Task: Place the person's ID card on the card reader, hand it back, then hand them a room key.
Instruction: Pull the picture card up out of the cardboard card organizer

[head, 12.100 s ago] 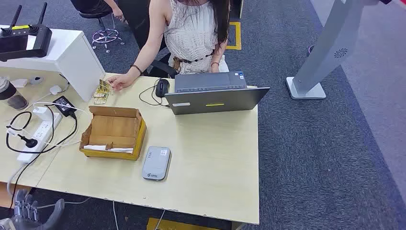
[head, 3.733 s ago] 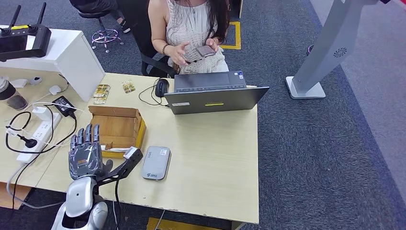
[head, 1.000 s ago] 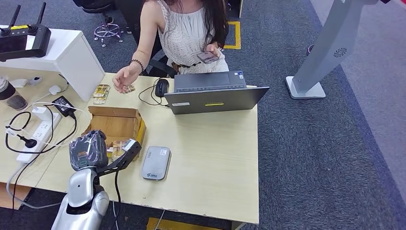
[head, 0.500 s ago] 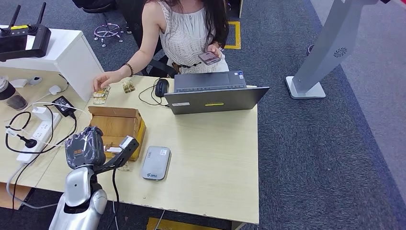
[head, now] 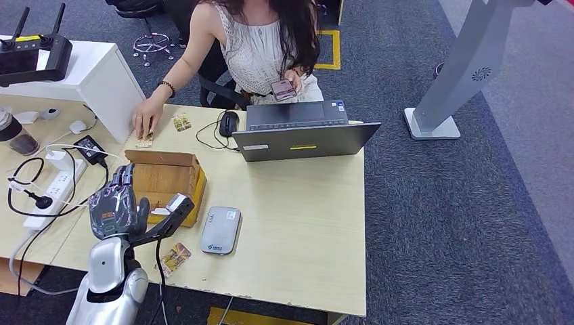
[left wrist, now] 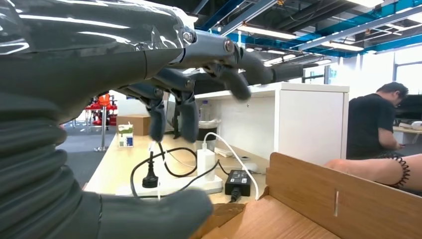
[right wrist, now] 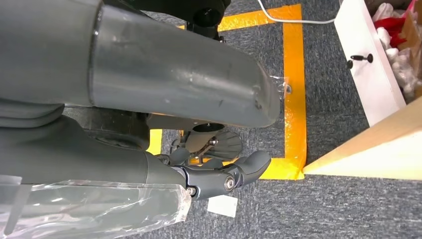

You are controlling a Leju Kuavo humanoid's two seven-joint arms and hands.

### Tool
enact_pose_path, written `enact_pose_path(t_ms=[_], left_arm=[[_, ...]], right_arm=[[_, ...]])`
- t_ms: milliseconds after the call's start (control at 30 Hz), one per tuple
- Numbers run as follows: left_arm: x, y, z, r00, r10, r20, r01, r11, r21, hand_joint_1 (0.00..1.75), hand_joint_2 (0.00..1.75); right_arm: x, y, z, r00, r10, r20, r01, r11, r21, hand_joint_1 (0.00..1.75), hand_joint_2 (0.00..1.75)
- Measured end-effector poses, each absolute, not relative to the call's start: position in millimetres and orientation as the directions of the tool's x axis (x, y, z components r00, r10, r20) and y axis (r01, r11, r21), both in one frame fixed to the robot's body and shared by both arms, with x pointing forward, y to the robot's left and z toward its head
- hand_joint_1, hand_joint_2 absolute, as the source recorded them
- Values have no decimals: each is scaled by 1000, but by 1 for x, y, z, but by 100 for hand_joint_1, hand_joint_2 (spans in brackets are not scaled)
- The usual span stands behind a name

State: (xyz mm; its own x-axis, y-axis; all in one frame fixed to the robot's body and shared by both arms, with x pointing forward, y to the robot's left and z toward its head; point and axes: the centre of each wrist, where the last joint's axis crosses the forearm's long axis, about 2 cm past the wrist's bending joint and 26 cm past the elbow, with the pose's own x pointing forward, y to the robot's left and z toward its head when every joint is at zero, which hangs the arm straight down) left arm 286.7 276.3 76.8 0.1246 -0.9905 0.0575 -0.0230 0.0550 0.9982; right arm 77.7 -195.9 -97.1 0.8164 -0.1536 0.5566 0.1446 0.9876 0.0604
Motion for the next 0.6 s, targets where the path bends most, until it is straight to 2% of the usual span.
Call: enact_pose_path(t_ms=[600], left_arm=[[279,275,72,126,-991,55,-10,54,998,0,175]], right_arm=[[76,-196,-97,810,-139,570,122,990,69,0,0]])
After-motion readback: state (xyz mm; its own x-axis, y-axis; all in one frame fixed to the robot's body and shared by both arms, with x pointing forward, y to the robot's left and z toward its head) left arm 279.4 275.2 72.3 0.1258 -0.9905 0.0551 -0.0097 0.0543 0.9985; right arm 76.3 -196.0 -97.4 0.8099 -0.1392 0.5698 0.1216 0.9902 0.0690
